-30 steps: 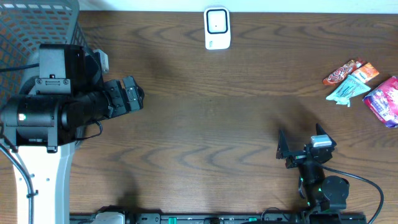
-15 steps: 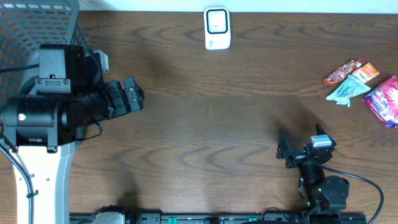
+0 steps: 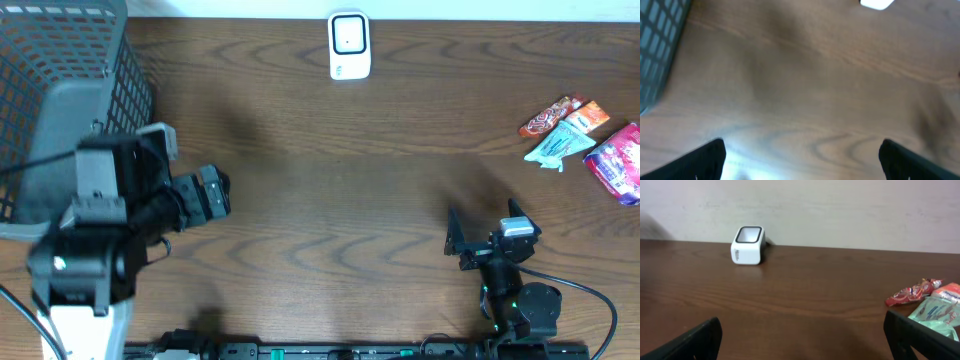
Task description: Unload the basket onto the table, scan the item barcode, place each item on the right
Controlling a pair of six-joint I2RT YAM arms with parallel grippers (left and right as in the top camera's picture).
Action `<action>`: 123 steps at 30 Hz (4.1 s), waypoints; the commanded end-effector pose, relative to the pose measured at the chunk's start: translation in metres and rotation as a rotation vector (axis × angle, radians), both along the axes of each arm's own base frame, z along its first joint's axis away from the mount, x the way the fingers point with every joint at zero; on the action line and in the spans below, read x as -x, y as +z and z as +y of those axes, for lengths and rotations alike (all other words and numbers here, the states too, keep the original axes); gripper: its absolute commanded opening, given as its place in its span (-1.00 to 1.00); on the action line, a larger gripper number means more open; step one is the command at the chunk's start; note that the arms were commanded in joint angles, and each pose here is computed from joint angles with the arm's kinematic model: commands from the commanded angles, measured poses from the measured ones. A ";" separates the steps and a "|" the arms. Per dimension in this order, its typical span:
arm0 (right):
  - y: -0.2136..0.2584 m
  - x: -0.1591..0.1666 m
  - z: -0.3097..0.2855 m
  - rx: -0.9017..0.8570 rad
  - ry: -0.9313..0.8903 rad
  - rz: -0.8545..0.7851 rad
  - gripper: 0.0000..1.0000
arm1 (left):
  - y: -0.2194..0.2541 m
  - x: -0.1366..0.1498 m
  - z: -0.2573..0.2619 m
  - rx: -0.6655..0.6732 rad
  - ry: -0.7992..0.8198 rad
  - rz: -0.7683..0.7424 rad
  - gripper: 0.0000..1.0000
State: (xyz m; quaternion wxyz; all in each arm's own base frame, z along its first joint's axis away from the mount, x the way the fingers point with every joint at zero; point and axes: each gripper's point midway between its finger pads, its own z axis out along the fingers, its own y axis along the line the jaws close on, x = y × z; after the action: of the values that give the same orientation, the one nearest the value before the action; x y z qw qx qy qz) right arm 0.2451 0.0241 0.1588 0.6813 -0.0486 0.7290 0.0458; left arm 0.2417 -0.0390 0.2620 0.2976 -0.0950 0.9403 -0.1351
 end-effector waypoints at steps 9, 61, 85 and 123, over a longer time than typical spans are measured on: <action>0.000 0.000 -0.001 -0.014 -0.007 0.001 0.99 | -0.045 0.007 0.000 -0.006 -0.013 -0.312 0.96; 0.000 0.000 -0.001 -0.014 -0.007 0.001 0.99 | -0.095 -0.005 0.027 -0.171 0.067 -0.913 0.96; 0.000 0.000 -0.001 -0.014 -0.007 0.001 0.99 | -0.124 -0.002 0.032 -0.309 0.011 -0.805 0.95; 0.000 0.000 -0.001 -0.014 -0.007 0.001 0.98 | -0.125 -0.002 0.033 -0.261 0.042 -0.798 0.96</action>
State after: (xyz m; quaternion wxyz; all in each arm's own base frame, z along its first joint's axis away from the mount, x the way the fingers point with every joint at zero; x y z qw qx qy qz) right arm 0.2451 0.0237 0.1590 0.6816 -0.0479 0.7288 0.0450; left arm 0.2450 -0.0068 0.1525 0.6683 -0.0131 0.7430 -0.0343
